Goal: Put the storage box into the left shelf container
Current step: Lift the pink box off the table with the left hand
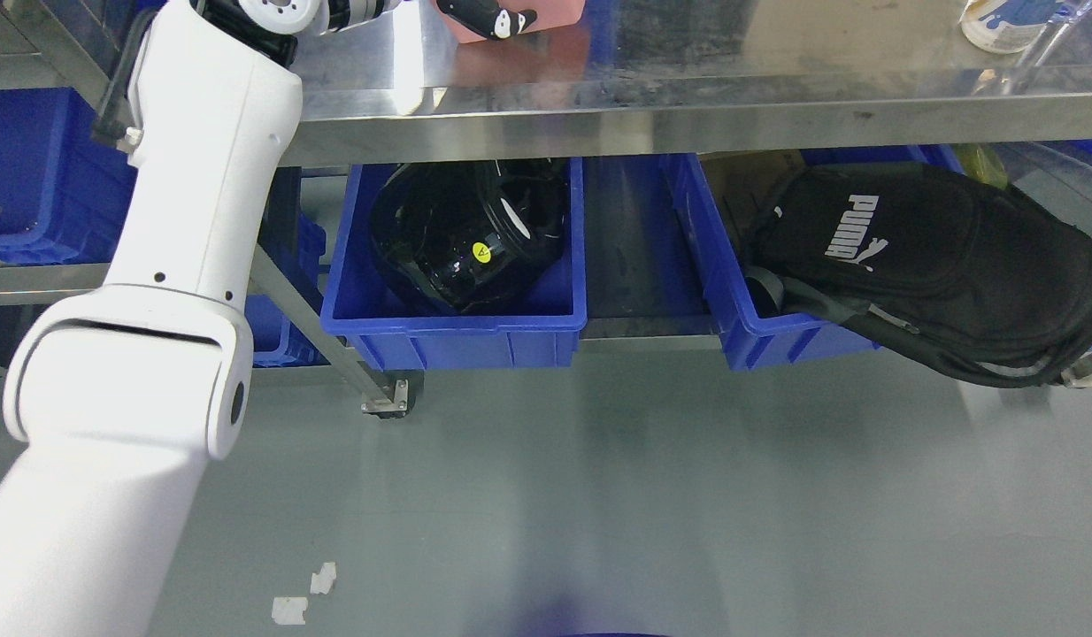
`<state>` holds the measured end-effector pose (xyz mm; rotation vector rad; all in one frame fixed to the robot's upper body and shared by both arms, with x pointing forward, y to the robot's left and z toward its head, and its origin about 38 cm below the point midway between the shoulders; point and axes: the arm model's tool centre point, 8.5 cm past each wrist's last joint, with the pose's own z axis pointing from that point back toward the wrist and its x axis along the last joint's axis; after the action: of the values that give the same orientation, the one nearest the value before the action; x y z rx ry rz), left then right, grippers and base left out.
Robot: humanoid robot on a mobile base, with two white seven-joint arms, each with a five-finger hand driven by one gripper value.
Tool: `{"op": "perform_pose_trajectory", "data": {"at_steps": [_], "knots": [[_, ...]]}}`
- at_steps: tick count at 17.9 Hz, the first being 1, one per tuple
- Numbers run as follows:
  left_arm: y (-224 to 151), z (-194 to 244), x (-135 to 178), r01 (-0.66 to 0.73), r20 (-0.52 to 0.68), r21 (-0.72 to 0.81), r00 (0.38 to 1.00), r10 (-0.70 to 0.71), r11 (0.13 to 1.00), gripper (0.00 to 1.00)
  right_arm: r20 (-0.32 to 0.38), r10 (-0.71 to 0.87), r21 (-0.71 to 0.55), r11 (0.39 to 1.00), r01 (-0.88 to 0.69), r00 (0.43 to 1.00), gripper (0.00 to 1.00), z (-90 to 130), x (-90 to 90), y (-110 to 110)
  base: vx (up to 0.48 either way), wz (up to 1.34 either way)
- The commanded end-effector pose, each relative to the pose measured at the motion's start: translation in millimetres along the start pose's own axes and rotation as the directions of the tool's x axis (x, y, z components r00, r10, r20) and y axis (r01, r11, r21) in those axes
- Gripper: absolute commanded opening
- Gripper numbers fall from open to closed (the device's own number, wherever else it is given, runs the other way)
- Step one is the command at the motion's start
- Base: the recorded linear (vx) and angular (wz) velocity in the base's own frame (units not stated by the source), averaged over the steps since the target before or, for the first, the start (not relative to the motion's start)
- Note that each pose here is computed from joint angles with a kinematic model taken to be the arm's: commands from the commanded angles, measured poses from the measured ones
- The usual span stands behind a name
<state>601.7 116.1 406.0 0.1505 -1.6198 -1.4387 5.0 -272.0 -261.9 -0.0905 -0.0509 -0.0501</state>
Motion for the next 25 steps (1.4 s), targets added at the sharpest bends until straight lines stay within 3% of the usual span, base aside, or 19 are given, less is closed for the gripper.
{"op": "perform_pose_trajectory", "data": {"at_steps": [1, 4, 8, 11, 14, 16, 21, 25], "knots": [[23, 28, -18, -0.323, 0.212, 0.146, 0.934, 0.289, 0.935, 0.01, 0.024, -0.02, -0.017, 1.0, 0.021, 1.0, 1.0, 0, 9.6, -11, 0.0, 0.0], [25, 33, -14, -0.432, 0.331, 0.151, 0.87, 0.366, 0.889, 0.0, 0.024, -0.02, -0.019, 1.0, 0.021, 1.0, 1.0, 0, 9.6, -11, 0.0, 0.0], [26, 49, -2, -0.582, 0.51, 0.124, 0.732, 0.451, 0.804, 0.0, 0.024, -0.02, -0.017, 1.0, 0.021, 1.0, 1.0, 0, 9.6, -11, 0.0, 0.0], [17, 67, 13, -0.585, 0.608, 0.144, 0.688, 0.395, 0.798, 0.01, 0.024, -0.02, -0.019, 1.0, 0.021, 1.0, 1.0, 0, 9.6, -11, 0.0, 0.0], [4, 92, 26, -0.616, 0.701, 0.265, 0.651, 0.29, 0.742, 0.01, 0.025, -0.02, -0.019, 1.0, 0.021, 0.999, 1.0, 0, 9.8, -11, 0.0, 0.0], [-19, 104, 34, -0.643, 0.721, 0.329, 0.644, 0.257, 0.691, 0.01, 0.024, -0.02, -0.017, 1.0, 0.021, 1.0, 1.0, 0, 9.6, -11, 0.0, 0.0], [-90, 119, 68, -0.668, 0.764, 0.311, 0.599, 0.24, 0.677, 0.02, 0.024, -0.02, -0.019, 1.0, 0.021, 1.0, 1.0, 0, 9.6, -11, 0.0, 0.0], [-132, 123, 65, -0.687, 0.806, 0.304, 0.555, 0.207, 0.66, 0.01, 0.024, -0.02, -0.017, 1.0, 0.021, 1.0, 1.0, 0, 9.6, -11, 0.003, 0.11]]}}
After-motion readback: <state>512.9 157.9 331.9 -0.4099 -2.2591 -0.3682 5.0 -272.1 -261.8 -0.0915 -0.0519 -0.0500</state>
